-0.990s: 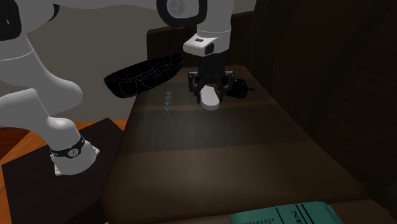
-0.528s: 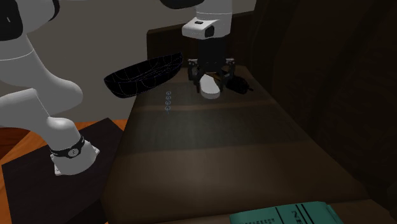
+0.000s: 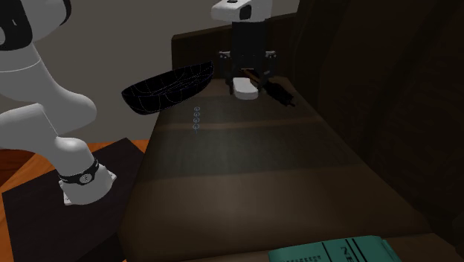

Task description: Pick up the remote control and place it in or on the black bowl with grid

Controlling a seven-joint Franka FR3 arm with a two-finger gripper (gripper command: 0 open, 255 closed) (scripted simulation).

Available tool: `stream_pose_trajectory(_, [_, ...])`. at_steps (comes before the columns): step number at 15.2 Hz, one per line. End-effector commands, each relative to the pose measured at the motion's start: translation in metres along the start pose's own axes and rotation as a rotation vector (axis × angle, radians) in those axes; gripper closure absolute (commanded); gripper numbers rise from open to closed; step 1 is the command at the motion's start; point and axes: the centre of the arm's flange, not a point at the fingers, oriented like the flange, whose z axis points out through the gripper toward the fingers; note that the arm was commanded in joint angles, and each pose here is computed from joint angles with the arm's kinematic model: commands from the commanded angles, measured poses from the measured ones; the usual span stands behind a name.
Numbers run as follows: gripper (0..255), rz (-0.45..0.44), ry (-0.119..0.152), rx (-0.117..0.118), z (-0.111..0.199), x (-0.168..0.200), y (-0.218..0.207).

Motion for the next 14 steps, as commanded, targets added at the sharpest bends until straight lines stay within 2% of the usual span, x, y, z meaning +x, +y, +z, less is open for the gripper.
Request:
stream_pose_trajectory(1, [255, 0.0, 0.0, 0.001, -0.011, 0.0, -0.001])
stream_pose_trajectory(12, [255, 0.0, 0.0, 0.001, -0.064, 0.0, 0.0])
stream_pose_trajectory(14, [255, 0.0, 0.0, 0.001, -0.064, -0.022, 0.016])
